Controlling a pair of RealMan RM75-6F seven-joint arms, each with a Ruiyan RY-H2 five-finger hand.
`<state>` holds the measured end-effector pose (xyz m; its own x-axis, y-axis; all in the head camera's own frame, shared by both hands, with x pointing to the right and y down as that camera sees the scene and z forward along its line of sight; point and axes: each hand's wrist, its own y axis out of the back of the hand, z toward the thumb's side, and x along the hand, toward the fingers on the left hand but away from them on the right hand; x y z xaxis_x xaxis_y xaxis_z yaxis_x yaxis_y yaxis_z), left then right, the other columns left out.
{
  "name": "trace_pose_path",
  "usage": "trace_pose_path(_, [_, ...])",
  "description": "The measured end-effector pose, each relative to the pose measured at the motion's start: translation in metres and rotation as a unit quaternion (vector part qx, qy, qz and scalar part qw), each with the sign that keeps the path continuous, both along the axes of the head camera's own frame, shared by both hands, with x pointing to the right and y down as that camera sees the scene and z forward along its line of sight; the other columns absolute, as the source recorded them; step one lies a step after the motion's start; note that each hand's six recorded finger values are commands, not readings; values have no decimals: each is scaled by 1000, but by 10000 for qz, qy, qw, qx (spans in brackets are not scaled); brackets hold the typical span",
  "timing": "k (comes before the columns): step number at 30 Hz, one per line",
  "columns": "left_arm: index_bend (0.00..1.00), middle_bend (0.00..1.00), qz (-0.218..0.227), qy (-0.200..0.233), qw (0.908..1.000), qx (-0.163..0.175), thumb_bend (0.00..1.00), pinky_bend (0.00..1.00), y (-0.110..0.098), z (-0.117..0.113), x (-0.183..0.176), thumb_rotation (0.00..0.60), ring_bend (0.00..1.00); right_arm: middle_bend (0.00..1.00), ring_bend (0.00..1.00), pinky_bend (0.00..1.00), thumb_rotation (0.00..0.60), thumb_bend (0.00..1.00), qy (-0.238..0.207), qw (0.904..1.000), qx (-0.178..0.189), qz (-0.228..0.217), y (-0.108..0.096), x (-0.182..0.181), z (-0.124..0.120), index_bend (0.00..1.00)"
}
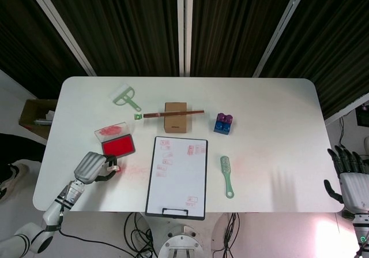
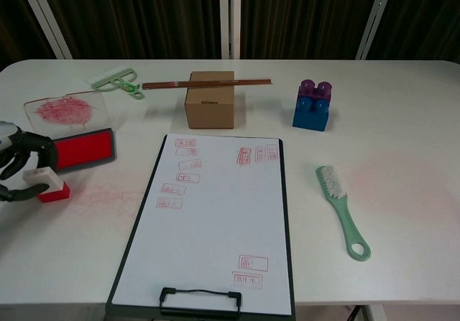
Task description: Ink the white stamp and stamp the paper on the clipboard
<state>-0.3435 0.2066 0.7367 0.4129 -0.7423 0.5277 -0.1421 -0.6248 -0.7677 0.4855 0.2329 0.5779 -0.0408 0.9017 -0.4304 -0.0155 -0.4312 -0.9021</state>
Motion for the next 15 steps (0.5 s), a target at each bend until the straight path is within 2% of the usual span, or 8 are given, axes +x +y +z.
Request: trace_pose_path(15, [492, 527, 26, -72, 10000, 13, 262, 823, -1, 0, -4, 600, 714, 0, 0, 0, 600, 296, 2, 10000, -5, -38, -1, -3, 0, 0])
